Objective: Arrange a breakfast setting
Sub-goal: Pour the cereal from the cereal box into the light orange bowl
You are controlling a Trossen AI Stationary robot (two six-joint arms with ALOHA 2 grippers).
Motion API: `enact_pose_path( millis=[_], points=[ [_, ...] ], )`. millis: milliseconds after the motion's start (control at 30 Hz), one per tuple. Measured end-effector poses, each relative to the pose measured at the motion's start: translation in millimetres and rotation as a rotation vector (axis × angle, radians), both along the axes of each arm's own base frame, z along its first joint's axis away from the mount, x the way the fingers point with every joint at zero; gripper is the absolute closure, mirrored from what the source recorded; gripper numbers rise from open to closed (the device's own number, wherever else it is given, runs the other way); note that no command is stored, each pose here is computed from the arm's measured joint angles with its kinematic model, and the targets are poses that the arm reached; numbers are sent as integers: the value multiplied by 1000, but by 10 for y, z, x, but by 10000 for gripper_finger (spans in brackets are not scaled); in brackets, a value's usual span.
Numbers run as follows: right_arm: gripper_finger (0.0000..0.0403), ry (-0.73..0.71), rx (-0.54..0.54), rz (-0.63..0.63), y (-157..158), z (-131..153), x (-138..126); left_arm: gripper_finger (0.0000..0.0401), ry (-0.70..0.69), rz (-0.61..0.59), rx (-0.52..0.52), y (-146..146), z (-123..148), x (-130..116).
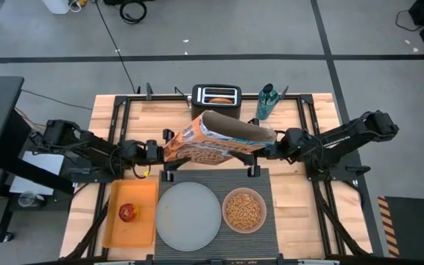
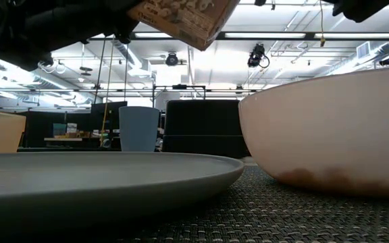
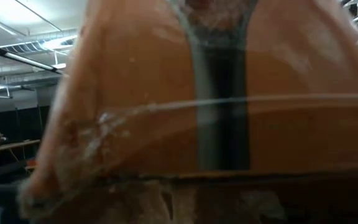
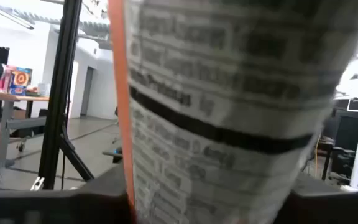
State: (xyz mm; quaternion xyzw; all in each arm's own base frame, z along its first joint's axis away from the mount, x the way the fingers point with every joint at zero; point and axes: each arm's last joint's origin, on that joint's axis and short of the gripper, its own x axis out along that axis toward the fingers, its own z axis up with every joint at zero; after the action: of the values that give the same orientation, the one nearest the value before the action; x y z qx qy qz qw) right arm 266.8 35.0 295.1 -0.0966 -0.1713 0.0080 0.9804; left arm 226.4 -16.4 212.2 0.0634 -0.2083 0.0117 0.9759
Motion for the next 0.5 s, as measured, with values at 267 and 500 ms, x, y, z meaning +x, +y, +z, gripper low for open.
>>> enact_pose_path(
  millis=[267,500],
  points=[
    [378,35,11,10,-11,-27,12,228,3,27,-8,9,-3,-1],
    [364,88,14,0,-16,-45,-3,182,23,136,9,36,-9,-2]
  ],
)
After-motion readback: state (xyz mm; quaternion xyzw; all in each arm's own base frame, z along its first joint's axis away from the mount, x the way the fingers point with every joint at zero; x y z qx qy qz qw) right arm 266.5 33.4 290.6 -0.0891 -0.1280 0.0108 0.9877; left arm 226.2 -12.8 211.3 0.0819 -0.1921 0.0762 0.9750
